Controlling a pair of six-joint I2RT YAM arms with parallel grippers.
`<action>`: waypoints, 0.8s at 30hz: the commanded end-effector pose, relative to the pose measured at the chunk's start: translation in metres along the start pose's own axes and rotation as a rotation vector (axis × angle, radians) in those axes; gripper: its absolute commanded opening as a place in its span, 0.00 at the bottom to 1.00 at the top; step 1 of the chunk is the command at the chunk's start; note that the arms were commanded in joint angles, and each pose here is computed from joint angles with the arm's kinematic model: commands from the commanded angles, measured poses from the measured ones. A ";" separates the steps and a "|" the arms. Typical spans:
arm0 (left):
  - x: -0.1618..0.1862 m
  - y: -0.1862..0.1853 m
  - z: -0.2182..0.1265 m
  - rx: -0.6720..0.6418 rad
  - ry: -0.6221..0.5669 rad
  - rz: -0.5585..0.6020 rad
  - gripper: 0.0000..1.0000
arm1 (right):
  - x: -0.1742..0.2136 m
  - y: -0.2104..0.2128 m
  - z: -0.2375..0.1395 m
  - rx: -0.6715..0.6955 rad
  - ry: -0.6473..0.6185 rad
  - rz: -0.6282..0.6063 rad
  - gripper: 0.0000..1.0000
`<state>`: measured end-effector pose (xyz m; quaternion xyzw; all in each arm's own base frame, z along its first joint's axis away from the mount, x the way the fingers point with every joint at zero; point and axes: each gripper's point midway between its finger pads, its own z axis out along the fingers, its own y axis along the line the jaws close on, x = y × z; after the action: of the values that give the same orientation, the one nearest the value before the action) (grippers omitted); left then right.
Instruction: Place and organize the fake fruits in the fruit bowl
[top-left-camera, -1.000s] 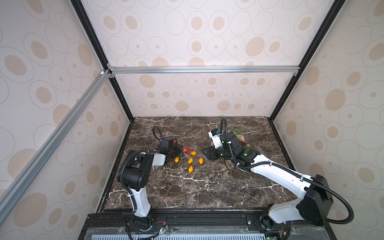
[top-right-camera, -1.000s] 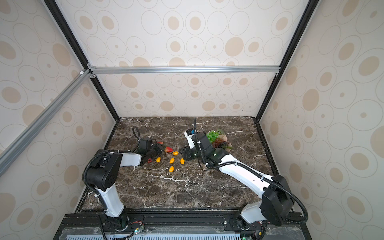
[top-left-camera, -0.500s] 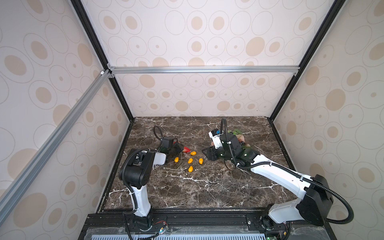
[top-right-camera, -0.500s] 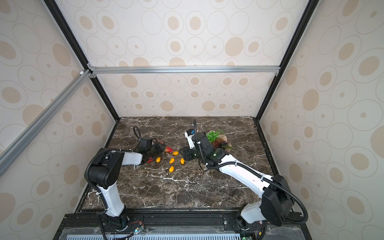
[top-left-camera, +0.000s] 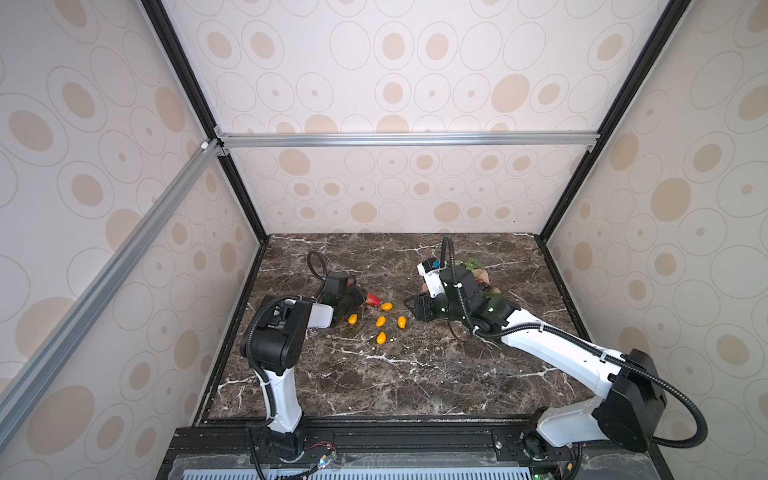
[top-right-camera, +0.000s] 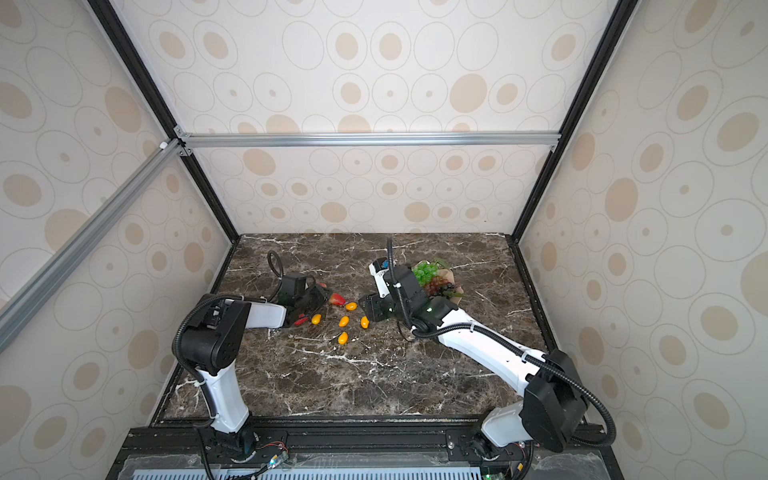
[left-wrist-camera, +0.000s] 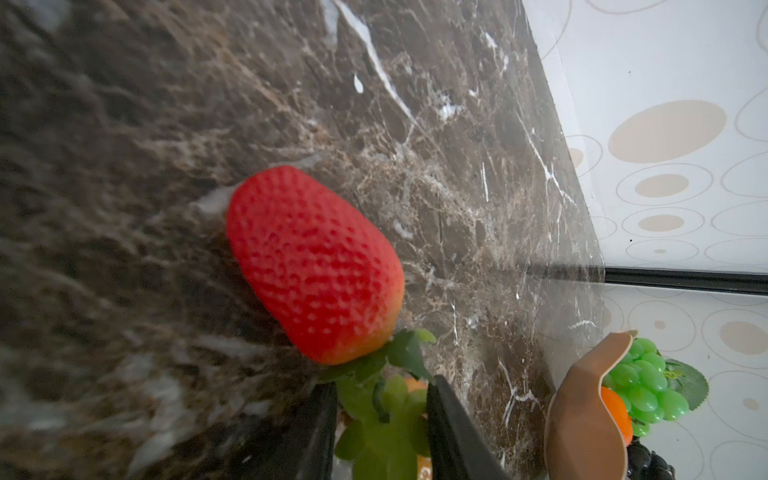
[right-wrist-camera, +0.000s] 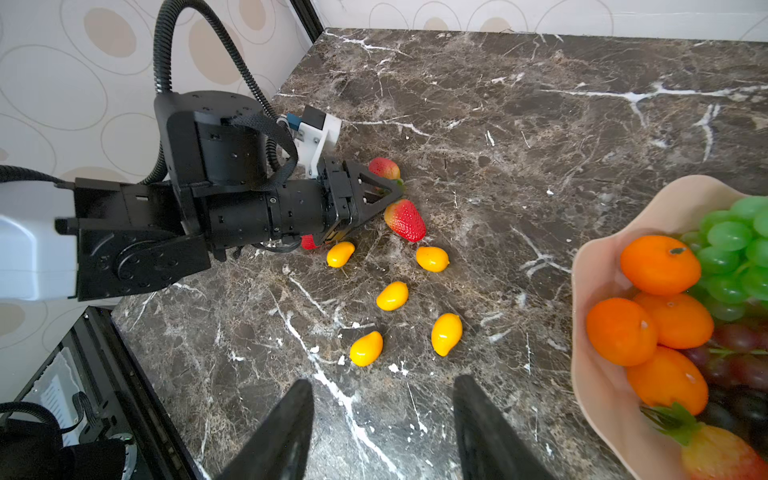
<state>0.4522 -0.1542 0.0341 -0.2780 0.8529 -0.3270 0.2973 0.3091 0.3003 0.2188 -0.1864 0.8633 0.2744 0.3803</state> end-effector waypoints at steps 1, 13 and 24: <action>-0.001 0.004 0.006 -0.022 -0.001 -0.010 0.35 | -0.007 0.002 -0.005 -0.009 -0.016 -0.010 0.57; 0.000 0.004 0.008 -0.019 0.004 -0.008 0.26 | -0.006 0.004 -0.004 -0.017 -0.009 -0.012 0.57; -0.003 -0.002 0.008 0.001 0.002 0.010 0.18 | -0.004 0.003 -0.004 -0.015 -0.004 -0.008 0.57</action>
<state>0.4528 -0.1547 0.0290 -0.2784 0.8552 -0.3247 0.2926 0.3072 0.3020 0.2188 -0.1911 0.8622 0.2792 0.3769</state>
